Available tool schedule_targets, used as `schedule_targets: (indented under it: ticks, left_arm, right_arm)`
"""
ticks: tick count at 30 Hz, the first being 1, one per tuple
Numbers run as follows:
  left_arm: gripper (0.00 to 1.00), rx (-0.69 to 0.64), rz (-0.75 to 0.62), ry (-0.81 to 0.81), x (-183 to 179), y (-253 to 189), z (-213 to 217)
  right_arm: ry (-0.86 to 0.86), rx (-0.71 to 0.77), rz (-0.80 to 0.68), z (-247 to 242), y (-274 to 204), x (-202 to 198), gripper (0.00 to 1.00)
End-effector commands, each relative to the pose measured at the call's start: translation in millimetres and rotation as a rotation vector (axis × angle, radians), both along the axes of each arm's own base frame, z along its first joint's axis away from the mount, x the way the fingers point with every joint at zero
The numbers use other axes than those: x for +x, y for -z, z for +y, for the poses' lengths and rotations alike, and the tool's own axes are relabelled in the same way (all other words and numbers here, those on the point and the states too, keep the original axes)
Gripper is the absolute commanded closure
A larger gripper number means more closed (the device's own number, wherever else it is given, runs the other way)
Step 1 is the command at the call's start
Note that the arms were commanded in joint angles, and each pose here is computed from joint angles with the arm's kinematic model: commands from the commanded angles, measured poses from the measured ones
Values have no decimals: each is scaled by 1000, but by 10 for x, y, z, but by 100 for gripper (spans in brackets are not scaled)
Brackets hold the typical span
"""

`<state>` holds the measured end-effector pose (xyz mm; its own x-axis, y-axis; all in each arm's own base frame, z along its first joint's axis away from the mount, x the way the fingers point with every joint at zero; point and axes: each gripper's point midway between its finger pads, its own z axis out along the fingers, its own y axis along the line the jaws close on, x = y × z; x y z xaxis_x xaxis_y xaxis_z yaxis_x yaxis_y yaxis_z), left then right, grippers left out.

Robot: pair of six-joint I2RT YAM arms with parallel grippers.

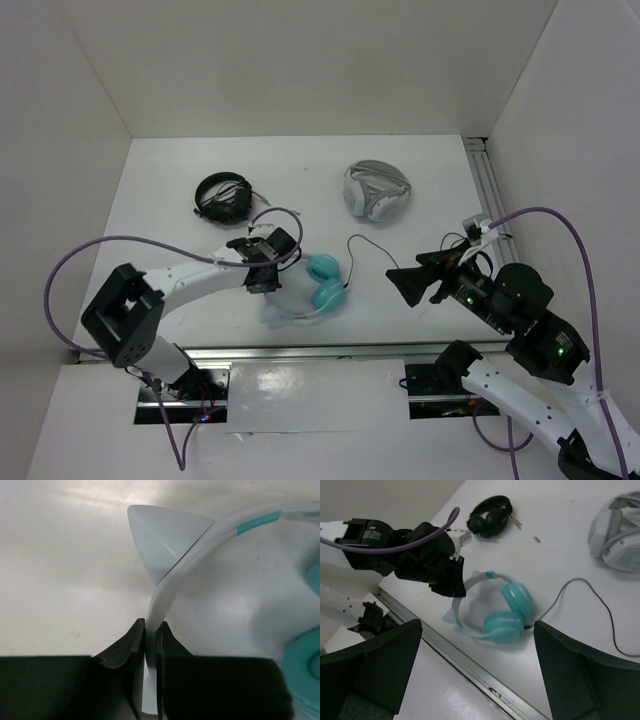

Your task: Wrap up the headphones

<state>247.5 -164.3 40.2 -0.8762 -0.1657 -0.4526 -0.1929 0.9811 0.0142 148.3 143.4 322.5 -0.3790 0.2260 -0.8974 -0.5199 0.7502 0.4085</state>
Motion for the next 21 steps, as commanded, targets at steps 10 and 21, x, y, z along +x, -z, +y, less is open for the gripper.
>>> schedule_targets:
  ticks: [10,21]
  left_arm:
    - [100,84,-259,-25,-558,-2146,866]
    - [100,-107,-471,59,-674,-3124,1086]
  right_arm:
    - [-93,92,-273,525,-71,443,0]
    - [-268,-137,-289,1158,707,938,0]
